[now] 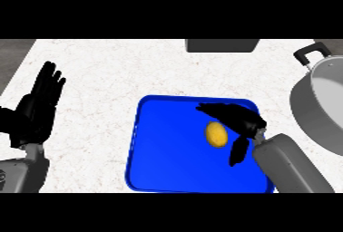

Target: Pick the lemon from the tray and place it in the pot

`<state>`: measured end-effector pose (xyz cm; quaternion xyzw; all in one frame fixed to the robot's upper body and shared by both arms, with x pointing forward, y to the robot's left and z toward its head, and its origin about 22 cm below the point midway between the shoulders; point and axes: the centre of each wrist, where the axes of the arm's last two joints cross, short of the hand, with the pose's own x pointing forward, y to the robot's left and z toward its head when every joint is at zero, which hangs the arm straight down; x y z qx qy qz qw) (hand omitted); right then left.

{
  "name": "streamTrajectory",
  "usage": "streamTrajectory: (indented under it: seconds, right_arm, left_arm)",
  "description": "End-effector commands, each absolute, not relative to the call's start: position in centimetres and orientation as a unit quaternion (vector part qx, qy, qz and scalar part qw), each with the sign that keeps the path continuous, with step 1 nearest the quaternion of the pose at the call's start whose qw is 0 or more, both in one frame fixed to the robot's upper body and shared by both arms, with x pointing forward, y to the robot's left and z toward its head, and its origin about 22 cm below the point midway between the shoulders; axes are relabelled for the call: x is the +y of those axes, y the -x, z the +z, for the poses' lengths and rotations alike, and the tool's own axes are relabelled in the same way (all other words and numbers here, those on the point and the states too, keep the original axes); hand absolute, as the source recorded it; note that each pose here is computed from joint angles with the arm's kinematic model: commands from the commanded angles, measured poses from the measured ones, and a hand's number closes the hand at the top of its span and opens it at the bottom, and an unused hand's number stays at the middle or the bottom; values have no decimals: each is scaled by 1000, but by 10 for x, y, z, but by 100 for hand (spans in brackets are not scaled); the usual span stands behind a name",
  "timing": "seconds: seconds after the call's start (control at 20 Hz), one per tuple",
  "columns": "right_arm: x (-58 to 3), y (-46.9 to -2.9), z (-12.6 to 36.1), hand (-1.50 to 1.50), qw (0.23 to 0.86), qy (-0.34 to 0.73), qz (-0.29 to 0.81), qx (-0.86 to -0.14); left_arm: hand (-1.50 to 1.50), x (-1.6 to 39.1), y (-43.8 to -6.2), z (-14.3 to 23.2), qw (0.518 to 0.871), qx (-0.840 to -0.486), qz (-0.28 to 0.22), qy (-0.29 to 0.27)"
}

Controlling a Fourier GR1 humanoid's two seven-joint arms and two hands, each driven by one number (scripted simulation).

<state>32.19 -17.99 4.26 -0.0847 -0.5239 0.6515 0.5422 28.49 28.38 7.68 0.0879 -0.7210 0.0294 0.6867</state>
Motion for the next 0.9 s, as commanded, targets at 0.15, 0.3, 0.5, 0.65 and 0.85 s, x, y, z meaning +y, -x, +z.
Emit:
streamTrajectory:
  seconds: [0.15,0.3,0.5,0.65,0.85]
  right_arm:
    - [-174,-333,12,-150,549,99,653,-512]
    - [-181,-328,4,-150,550,104,661,-499]
    - [-176,-337,-6,150,499,95,692,-513]
    - [-169,-346,-1,150,470,87,697,-534]
    - [-152,-331,-9,150,475,83,688,-542]
  left_arm:
    - [0,283,-282,88,686,-721,32,-90]
    - [0,273,-279,76,684,-724,31,-85]
    - [0,283,-285,86,687,-720,34,-85]
    - [0,272,-294,83,690,-719,24,-75]
    - [0,282,-283,72,688,-720,29,-84]
